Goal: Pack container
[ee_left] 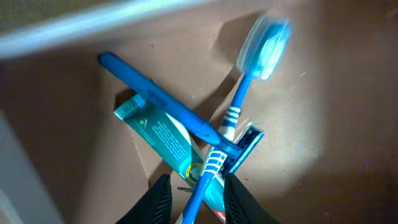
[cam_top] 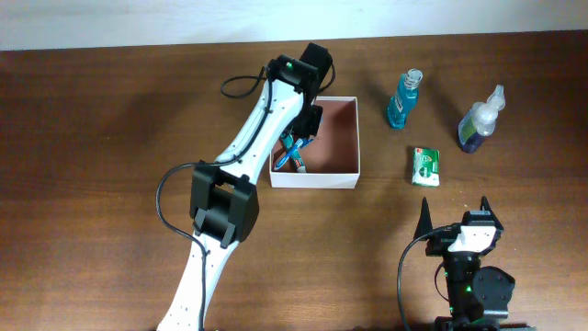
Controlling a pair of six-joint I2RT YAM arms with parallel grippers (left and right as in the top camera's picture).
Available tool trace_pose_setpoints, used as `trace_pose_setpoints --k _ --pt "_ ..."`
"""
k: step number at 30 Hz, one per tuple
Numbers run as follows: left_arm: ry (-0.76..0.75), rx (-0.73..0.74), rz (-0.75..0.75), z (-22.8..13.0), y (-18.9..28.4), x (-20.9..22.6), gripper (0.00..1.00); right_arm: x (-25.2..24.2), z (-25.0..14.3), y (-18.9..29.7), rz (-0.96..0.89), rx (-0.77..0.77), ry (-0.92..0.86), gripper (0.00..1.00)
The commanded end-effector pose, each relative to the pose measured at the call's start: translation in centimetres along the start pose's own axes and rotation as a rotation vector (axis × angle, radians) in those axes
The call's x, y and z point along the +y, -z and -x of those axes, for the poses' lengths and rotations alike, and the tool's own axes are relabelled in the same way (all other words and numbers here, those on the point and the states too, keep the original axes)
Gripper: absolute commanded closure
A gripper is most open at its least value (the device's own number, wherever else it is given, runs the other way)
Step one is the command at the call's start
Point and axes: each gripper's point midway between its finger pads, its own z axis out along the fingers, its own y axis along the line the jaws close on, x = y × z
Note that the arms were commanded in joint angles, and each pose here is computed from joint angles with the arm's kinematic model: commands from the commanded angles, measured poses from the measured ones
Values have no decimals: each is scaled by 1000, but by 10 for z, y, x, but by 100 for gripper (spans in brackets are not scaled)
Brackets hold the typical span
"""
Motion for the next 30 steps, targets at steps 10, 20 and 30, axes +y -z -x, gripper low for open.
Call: trace_pose_setpoints --k 10,20,30 --pt "1 -96 -7 19 37 -1 71 4 -1 0 18 -1 7 2" --pt "14 -204 -29 30 93 3 66 4 -1 0 18 -1 6 2" --pt "75 -312 -32 31 150 37 62 4 -1 0 18 -1 7 2"
